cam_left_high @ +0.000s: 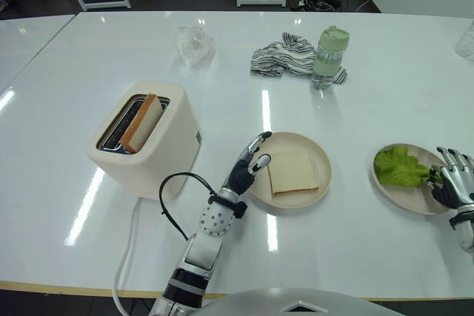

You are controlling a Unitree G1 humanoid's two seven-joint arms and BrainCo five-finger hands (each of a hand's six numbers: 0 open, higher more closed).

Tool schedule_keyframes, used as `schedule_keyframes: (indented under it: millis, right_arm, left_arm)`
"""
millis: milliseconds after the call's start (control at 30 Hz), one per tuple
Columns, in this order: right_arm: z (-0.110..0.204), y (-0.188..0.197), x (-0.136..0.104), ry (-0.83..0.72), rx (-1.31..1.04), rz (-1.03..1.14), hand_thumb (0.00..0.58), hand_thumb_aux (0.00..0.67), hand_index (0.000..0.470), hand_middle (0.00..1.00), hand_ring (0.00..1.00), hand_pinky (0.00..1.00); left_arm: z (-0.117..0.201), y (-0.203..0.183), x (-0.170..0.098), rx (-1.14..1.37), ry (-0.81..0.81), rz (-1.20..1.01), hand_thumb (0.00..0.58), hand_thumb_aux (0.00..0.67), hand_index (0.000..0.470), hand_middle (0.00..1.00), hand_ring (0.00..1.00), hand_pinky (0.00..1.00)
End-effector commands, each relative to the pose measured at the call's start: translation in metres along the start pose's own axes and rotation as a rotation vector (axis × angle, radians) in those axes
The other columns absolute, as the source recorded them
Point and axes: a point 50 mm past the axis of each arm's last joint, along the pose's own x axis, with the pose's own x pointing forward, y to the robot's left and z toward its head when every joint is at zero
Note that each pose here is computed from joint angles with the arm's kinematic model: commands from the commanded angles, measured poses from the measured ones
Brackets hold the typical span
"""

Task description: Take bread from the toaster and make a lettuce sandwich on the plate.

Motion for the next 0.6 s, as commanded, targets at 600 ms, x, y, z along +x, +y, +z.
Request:
schedule_keyframes:
  millis: [600]
  right_arm:
    - [0.057, -0.095, 0.005, -0.204, 0.154, -0.271, 0.58, 0.67, 0.47, 0.0, 0.0, 0.0]
  left_arm:
    - [-0.011, -0.008, 0.001, -0.019, 0.044, 0.023, 0.0, 0.0, 0.0, 0.0, 0.0, 0.0]
